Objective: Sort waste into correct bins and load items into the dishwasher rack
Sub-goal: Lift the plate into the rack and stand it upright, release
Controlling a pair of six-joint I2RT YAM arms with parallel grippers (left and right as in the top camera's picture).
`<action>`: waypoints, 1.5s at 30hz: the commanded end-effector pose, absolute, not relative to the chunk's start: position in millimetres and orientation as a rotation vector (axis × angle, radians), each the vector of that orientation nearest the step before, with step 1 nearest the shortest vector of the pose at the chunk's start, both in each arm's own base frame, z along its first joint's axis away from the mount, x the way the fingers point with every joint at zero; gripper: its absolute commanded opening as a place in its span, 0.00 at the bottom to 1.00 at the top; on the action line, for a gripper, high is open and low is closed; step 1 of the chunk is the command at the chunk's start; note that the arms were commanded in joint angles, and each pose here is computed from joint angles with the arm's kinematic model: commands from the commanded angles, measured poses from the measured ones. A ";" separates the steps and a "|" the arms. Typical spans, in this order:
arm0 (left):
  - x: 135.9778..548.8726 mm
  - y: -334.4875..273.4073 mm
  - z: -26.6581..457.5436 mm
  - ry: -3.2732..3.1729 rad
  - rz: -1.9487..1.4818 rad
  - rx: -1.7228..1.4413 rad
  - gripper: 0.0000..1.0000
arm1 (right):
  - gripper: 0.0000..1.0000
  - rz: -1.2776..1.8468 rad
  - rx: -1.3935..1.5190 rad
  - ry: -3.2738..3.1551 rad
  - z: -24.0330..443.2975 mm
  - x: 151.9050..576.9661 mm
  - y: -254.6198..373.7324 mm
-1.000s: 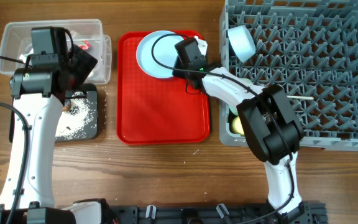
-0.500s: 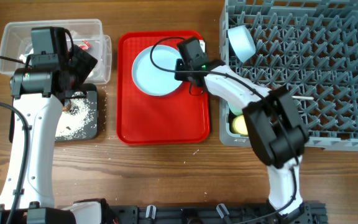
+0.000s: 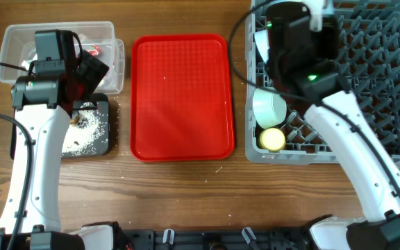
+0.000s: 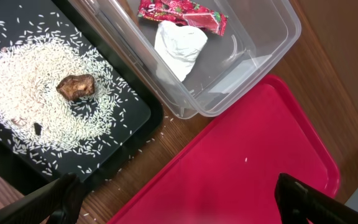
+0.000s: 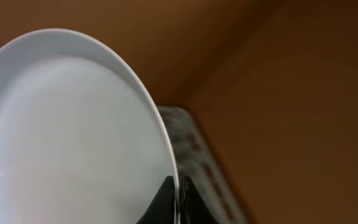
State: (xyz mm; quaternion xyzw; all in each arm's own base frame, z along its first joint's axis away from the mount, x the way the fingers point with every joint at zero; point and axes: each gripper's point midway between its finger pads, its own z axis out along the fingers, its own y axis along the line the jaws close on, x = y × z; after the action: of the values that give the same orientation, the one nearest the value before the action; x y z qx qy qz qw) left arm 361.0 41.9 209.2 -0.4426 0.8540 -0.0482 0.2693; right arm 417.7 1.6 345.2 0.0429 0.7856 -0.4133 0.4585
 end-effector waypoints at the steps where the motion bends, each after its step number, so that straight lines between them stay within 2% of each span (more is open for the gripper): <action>1: 361.5 43.2 220.2 2.276 -0.144 -1.181 1.00 | 0.04 -1.302 0.050 1.979 346.0 405.7 -40.8; 4: 361.5 43.2 220.2 2.276 -0.143 -1.180 1.00 | 0.04 -1.309 -0.136 2.075 327.6 415.7 -49.3; 8: 361.5 43.2 220.2 2.277 -0.143 -1.180 1.00 | 0.04 -1.243 -0.245 2.141 302.7 426.9 -39.8; 15: 361.5 43.2 220.2 2.276 -0.143 -1.180 1.00 | 0.04 -1.281 -0.323 2.229 242.1 457.5 -38.3; 20: 361.5 43.2 220.2 2.276 -0.143 -1.180 1.00 | 0.05 -1.282 -0.304 2.242 219.8 472.5 -42.3; 21: 361.5 43.2 220.2 2.277 -0.143 -1.180 1.00 | 0.16 -1.259 -0.305 2.239 218.2 475.8 -40.4; 22: 361.5 43.2 220.2 2.277 -0.143 -1.180 1.00 | 0.50 -1.217 -0.310 2.238 216.5 479.4 -36.4; 24: 361.5 43.2 220.2 2.276 -0.144 -1.181 1.00 | 0.86 -1.159 -0.227 2.209 220.3 484.2 -33.9; 26: 361.5 43.2 220.2 2.276 -0.143 -1.180 1.00 | 0.98 -1.107 -0.126 2.174 230.9 483.6 -33.8; 32: 361.5 43.2 220.2 2.276 -0.143 -1.180 1.00 | 1.00 -0.948 0.023 2.056 304.1 452.1 -32.7; 35: 361.5 43.2 220.2 2.276 -0.143 -1.180 1.00 | 1.00 -0.602 -0.081 2.071 330.8 421.3 7.3; 40: 361.5 43.2 220.2 2.276 -0.144 -1.181 1.00 | 1.00 0.018 -0.337 2.110 342.8 366.8 84.4; 45: 361.5 43.2 220.2 2.276 -0.143 -1.180 1.00 | 1.00 0.219 -0.278 2.183 336.0 343.8 100.1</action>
State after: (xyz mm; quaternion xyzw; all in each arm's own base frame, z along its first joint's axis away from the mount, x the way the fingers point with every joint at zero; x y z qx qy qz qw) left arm 361.0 41.9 209.2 -0.4426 0.8540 -0.0482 0.2693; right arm 353.1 82.3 336.5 -0.1224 0.8792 0.0217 0.4599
